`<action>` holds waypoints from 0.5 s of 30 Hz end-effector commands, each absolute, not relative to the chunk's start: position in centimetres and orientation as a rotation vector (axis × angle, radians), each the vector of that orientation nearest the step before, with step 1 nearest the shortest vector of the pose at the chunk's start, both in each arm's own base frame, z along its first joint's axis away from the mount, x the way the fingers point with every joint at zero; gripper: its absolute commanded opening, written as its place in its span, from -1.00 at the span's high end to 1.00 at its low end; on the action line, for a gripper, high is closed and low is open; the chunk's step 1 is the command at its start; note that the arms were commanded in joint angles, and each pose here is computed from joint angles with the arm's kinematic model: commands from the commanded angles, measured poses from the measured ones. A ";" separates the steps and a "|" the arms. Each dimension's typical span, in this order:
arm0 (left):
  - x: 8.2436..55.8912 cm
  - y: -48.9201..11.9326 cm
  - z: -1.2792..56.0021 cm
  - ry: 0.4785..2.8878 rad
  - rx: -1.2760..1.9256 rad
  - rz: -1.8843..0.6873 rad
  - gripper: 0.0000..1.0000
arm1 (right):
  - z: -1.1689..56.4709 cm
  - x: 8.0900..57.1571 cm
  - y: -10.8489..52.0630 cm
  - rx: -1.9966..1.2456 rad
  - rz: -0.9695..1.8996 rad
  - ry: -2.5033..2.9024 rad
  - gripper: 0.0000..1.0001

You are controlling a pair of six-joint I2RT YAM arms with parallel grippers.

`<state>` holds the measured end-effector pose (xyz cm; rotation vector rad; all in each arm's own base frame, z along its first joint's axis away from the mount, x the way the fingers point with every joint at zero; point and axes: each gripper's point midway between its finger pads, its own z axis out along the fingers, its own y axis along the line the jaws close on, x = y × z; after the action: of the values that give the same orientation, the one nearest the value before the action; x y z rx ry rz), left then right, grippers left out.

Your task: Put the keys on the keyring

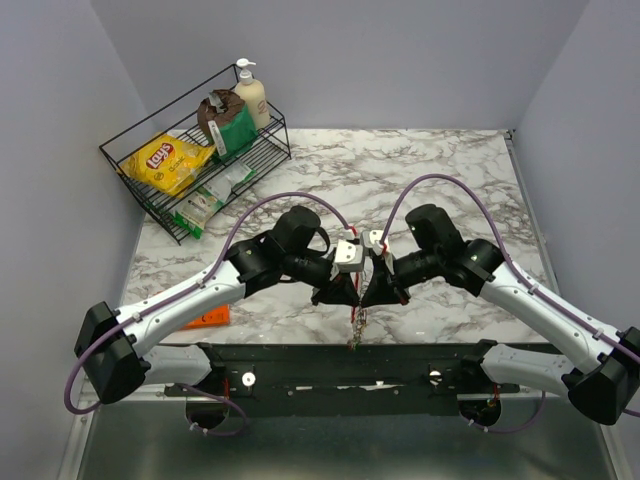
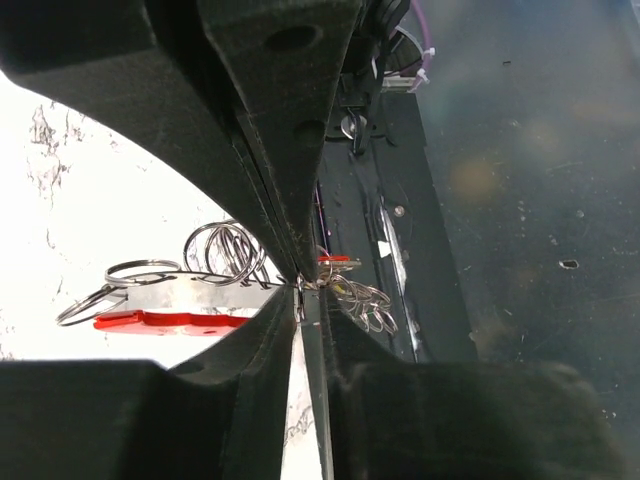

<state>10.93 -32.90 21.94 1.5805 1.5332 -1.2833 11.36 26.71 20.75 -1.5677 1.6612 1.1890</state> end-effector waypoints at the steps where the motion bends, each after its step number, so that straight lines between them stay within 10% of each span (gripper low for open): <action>1: 11.3 -33.4 22.5 1.519 1.578 -1.294 0.70 | 21.5 10.7 26.9 -1.578 1.227 1.605 0.99; 10: 11.6 -33.3 21.4 1.572 1.586 -1.276 1.00 | 21.8 10.9 26.8 -1.568 1.205 1.600 0.99; 15: 12.0 -33.4 21.7 1.545 1.545 -1.248 1.00 | 22.1 10.9 26.8 -1.555 1.187 1.579 0.63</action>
<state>11.12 -33.23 21.56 1.6005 1.5244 -1.2824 11.16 26.47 20.51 -1.5481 1.6934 1.1962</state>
